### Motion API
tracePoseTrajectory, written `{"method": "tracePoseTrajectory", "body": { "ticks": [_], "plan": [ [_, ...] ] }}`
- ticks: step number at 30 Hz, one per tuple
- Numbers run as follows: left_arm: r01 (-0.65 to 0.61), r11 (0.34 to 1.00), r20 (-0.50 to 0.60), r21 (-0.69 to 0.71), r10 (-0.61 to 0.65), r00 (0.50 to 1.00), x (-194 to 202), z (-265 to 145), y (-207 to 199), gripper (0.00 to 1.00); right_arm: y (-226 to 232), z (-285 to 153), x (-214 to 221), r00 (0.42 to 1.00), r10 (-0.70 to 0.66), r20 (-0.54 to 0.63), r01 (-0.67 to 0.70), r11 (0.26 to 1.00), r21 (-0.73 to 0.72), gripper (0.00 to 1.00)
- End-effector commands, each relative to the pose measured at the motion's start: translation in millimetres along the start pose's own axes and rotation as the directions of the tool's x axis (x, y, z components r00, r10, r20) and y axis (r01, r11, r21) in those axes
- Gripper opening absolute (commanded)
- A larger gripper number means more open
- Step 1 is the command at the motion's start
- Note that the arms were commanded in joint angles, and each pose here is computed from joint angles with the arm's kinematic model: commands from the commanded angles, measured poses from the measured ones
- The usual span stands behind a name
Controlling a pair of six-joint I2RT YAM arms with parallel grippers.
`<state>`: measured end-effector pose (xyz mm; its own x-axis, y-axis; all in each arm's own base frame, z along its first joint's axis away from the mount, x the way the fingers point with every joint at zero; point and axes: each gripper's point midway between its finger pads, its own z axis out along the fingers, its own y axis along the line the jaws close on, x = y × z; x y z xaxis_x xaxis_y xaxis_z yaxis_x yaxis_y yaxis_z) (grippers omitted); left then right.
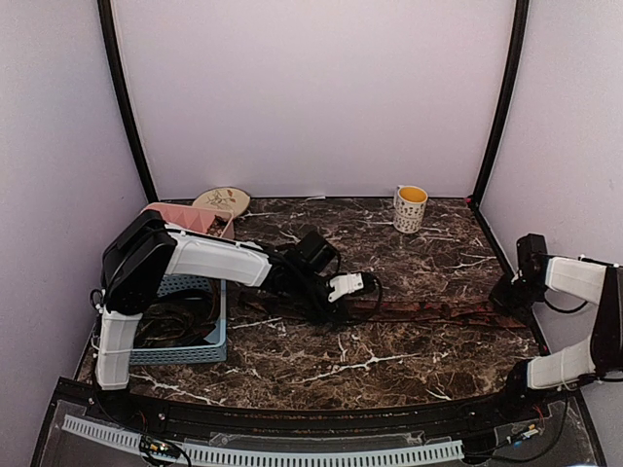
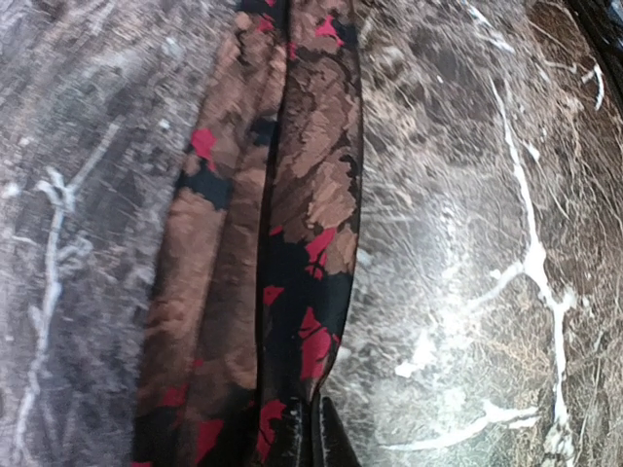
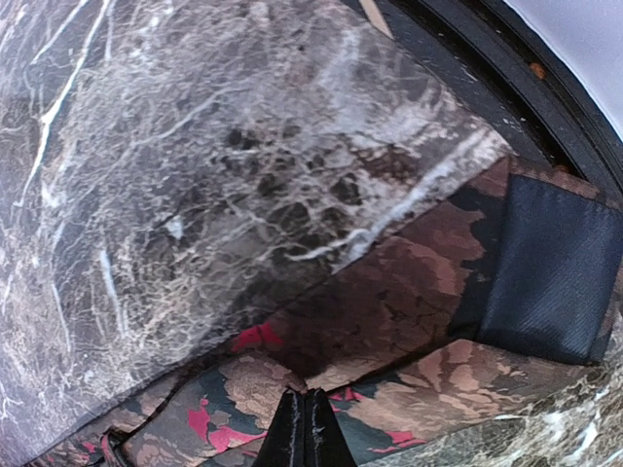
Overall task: Roll the ties
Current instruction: Tie the tie at the center of the board.
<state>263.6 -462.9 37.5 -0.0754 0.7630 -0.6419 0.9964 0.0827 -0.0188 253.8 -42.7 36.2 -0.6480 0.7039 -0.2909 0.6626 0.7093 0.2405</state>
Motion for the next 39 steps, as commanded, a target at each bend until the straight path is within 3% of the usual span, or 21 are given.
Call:
{"method": "tracePoseTrajectory", "body": {
  "ticks": [1,5,10,14,15,18,24,26,29,30,33,38,39],
  "plan": [
    [-0.030,0.993,0.089,-0.118,0.041,0.995,-40,-30,17,0.00,-7,-1,-2,1.000,0.009,0.014,-0.009,1.000,0.014,0.00],
    [-0.065,0.983,0.085,-0.171,0.081,0.993,-42,-27,27,0.00,-10,-1,-4,1.000,0.020,0.018,-0.020,1.000,0.022,0.00],
    [-0.103,0.975,0.002,-0.196,0.106,0.994,-18,-5,39,0.00,-12,6,1,1.000,0.021,0.000,-0.021,1.000,0.023,0.00],
    [-0.094,0.987,-0.037,-0.133,0.090,0.995,-2,2,27,0.18,-2,10,1,1.000,-0.005,-0.026,0.004,1.000,-0.022,0.00],
    [-0.091,0.989,-0.049,-0.114,0.086,0.995,2,3,24,0.25,2,8,-1,1.000,-0.012,-0.028,0.011,0.999,-0.038,0.05],
    [-0.054,0.994,-0.054,-0.100,0.049,0.997,4,-2,20,0.40,16,-4,-6,1.000,-0.024,-0.010,0.023,0.994,-0.103,0.33],
    [0.051,0.992,0.063,-0.118,-0.044,0.997,-24,-34,33,0.61,37,-38,1,0.999,-0.043,0.027,0.048,0.968,-0.246,0.67],
    [0.077,0.987,0.110,-0.142,-0.062,0.992,-34,-47,42,0.68,45,-47,10,0.998,-0.053,0.027,0.058,0.954,-0.294,0.72],
    [0.133,0.982,0.195,-0.137,-0.105,0.975,-47,-69,52,0.94,62,-54,26,0.998,-0.063,0.002,0.059,0.924,-0.378,0.74],
    [0.156,0.981,0.227,-0.115,-0.127,0.966,-51,-76,54,0.98,69,-55,32,0.997,-0.070,-0.009,0.061,0.911,-0.408,0.75],
    [0.238,0.968,0.270,-0.086,-0.207,0.940,-47,-88,71,0.99,86,-50,50,0.994,-0.097,-0.049,0.064,0.889,-0.453,0.75],
    [0.321,0.939,0.218,-0.126,-0.290,0.932,-18,-83,97,0.98,90,-24,70,0.985,-0.131,-0.111,0.072,0.900,-0.429,0.73],
    [0.331,0.935,0.204,-0.130,-0.302,0.931,-12,-81,99,0.95,89,-19,70,0.985,-0.134,-0.109,0.077,0.905,-0.420,0.72]
  ]
}}
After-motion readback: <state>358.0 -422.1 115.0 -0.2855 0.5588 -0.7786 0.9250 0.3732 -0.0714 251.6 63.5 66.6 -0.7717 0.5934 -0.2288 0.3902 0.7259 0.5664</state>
